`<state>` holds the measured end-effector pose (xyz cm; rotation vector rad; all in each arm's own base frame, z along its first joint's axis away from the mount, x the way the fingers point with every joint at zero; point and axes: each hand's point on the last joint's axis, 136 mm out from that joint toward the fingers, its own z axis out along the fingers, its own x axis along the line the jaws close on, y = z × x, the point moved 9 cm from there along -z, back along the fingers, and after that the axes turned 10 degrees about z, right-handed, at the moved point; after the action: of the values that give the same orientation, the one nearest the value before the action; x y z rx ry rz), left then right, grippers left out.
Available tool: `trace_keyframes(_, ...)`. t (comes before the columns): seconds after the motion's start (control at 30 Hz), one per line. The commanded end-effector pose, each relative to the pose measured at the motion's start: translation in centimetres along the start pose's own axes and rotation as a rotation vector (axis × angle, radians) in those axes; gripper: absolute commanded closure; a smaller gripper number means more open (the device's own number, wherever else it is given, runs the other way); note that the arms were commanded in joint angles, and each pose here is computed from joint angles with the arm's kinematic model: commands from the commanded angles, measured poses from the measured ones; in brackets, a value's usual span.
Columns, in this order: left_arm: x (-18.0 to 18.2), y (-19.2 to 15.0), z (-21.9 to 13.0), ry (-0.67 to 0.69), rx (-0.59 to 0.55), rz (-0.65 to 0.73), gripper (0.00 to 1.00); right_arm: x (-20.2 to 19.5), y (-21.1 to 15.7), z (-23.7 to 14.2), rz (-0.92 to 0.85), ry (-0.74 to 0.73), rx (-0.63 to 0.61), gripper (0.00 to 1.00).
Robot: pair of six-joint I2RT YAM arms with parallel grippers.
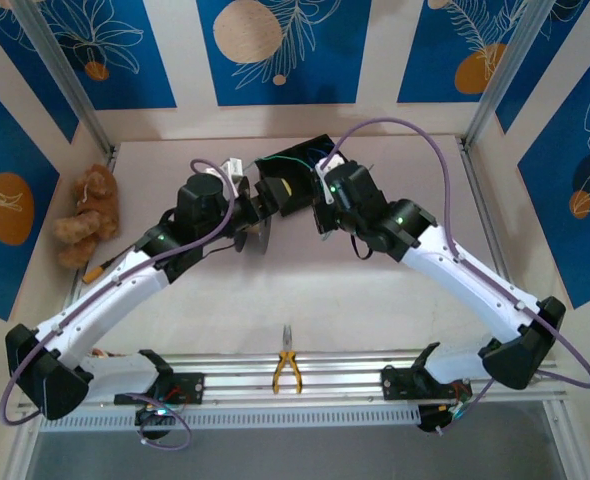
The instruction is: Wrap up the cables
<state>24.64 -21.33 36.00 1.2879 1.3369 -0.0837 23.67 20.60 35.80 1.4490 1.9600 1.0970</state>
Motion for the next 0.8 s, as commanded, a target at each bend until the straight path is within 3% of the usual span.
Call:
trace_keyframes(0.0,-3.1,2.8,0.3,-0.126,-0.107,-0.07,0.06,0.1,1.3,-2.1,-0.064,-0.036,-0.178,1.0)
trace_keyframes(0.2,-4.0,4.0,2.6,-0.19,-0.137,-0.137,0.08,0.2,0.2,-3.1,-0.098,-0.003,-0.216,1.0)
trace_keyframes(0.37,-2.7,4.8,3.9,-0.151,-0.169,-0.201,0.18,0.3,-1.1,-4.2,-0.128,0.07,-0.239,1.0)
trace_keyframes(0.5,-2.3,5.7,4.1,-0.144,-0.19,-0.21,0.38,0.2,-2.4,-4.8,-0.151,0.141,-0.223,1.0)
trace_keyframes(0.7,-2.0,6.4,4.3,-0.137,-0.17,-0.199,1.0,0.0,-3.9,-5.2,-0.167,0.211,-0.195,1.0)
trace_keyframes(0.77,-2.0,6.5,4.4,-0.149,-0.16,-0.187,1.0,-0.1,-4.2,-5.0,-0.167,0.227,-0.173,1.0)
